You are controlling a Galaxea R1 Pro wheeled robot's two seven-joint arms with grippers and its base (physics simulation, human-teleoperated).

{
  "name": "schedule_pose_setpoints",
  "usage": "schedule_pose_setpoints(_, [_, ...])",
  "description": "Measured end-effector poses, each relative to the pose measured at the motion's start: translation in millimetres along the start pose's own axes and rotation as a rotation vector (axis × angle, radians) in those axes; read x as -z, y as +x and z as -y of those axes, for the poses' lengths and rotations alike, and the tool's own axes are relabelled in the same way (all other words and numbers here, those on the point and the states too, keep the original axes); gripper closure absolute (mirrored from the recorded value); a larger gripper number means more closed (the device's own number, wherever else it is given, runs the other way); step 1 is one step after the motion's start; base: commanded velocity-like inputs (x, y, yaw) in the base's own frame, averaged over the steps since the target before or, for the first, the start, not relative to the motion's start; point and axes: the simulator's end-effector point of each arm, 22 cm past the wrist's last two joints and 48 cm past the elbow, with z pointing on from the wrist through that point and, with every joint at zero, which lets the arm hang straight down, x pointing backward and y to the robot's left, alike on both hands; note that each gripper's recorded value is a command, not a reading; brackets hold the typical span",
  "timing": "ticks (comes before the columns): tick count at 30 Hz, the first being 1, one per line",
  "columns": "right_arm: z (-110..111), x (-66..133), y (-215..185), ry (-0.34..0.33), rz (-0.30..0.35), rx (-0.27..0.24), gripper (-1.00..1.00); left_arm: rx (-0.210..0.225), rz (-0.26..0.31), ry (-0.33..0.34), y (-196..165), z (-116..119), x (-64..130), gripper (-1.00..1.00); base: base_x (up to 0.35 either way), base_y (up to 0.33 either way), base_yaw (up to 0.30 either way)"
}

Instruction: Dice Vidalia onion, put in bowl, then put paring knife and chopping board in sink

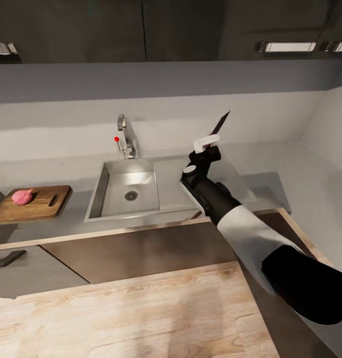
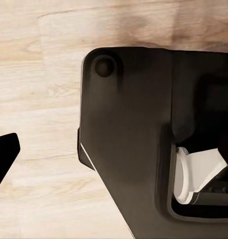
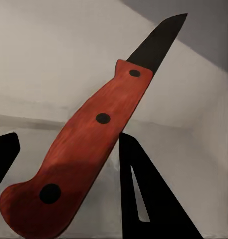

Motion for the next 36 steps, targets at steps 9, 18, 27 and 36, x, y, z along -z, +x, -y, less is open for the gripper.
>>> schedule_pose_setpoints(9, [-7.8, 15.1, -8.5, -0.001, 0.049, 0.053, 1.00, 0.001, 0.014, 0.000, -4.1, 0.2, -2.0, -1.00, 0.000, 0.167, 0.000])
schedule_pose_setpoints(18, [-4.5, 19.9, -15.9, 0.001, 0.061, 0.056, 1.00, 0.001, 0.028, 0.001, -8.0, 0.3, -3.9, -1.00, -0.001, 0.252, 0.000])
schedule_pose_setpoints(27, [-6.1, 21.5, -11.5, -0.002, 0.055, 0.058, 1.00, 0.002, 0.029, 0.000, -8.3, 0.0, -4.1, -1.00, -0.123, 0.257, 0.019])
schedule_pose_setpoints(36, [-9.3, 26.6, -1.5, -0.010, 0.043, 0.064, 1.00, 0.002, 0.038, 0.000, -10.9, 0.2, -5.3, -1.00, -0.181, 0.257, 0.217])
